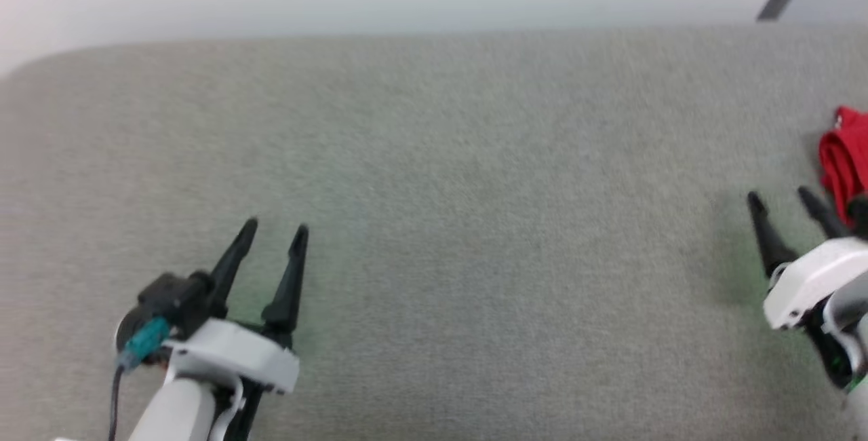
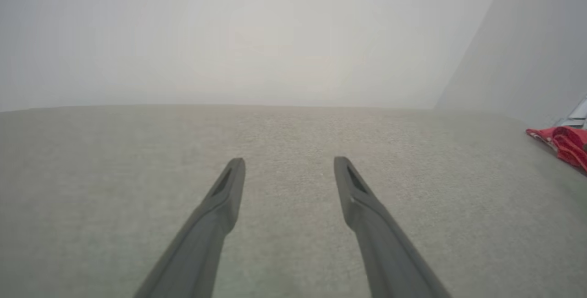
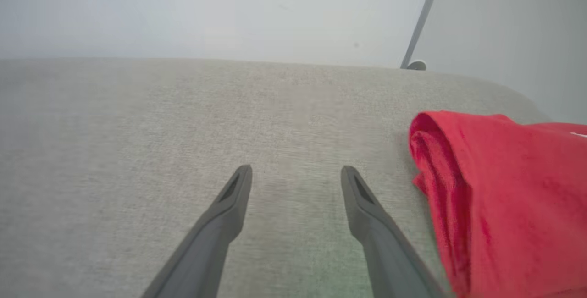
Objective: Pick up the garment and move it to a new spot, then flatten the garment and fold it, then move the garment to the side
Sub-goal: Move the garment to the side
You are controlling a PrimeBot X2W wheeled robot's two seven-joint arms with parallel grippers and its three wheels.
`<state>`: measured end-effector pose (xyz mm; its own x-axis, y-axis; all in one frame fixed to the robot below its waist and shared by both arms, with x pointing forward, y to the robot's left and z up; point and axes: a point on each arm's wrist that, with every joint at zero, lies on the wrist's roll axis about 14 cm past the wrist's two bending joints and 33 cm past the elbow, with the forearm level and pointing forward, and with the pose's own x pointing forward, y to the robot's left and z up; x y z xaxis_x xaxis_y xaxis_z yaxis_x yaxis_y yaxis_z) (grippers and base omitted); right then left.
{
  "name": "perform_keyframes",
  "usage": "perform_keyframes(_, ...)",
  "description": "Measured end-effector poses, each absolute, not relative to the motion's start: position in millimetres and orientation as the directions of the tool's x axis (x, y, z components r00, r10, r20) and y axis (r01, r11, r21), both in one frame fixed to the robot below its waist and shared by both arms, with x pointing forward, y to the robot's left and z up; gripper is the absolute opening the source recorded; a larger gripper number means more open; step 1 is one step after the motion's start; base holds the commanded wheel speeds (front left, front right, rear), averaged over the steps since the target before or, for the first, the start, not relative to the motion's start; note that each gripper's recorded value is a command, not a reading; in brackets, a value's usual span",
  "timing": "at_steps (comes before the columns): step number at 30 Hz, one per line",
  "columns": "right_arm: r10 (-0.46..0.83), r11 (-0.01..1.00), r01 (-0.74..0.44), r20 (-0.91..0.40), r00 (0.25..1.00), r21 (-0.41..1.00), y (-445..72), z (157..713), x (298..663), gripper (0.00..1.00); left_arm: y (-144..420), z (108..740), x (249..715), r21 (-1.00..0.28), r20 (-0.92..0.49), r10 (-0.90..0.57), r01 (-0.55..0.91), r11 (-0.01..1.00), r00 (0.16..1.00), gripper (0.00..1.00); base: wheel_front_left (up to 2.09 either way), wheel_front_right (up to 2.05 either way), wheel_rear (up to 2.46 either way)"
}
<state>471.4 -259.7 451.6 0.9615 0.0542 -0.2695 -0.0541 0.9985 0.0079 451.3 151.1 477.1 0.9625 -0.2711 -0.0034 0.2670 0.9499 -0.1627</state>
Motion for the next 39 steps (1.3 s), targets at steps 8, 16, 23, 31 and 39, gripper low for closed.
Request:
perform_keyframes(8,0.165,0.984,-0.155,-0.121,0.979,0.088,-208,482,453,1.00,200,486,400,-0.155,-0.007,-0.132,0.129,0.979,0.991,1.00,0.00,0.00,0.00)
perform_keyframes(16,0.206,0.968,-0.203,-0.004,0.979,0.148,-181,508,433,1.00,227,495,354,-0.171,0.029,-0.032,0.036,0.985,0.999,1.00,0.00,0.00,0.00)
perform_keyframes(23,0.220,0.963,-0.223,0.041,0.975,0.150,-173,516,411,1.00,241,502,324,-0.175,0.063,0.019,-0.008,0.984,0.998,1.00,0.00,0.00,0.00)
perform_keyframes(31,0.208,0.966,-0.216,0.064,0.976,0.143,-176,519,390,1.00,242,505,303,-0.190,0.084,0.040,-0.023,0.982,0.996,1.00,0.00,0.00,0.00)
perform_keyframes(39,0.161,0.973,-0.167,0.051,0.986,0.158,-186,514,362,1.00,237,503,291,-0.189,0.087,0.042,-0.025,0.982,0.995,1.00,0.00,0.00,0.00)
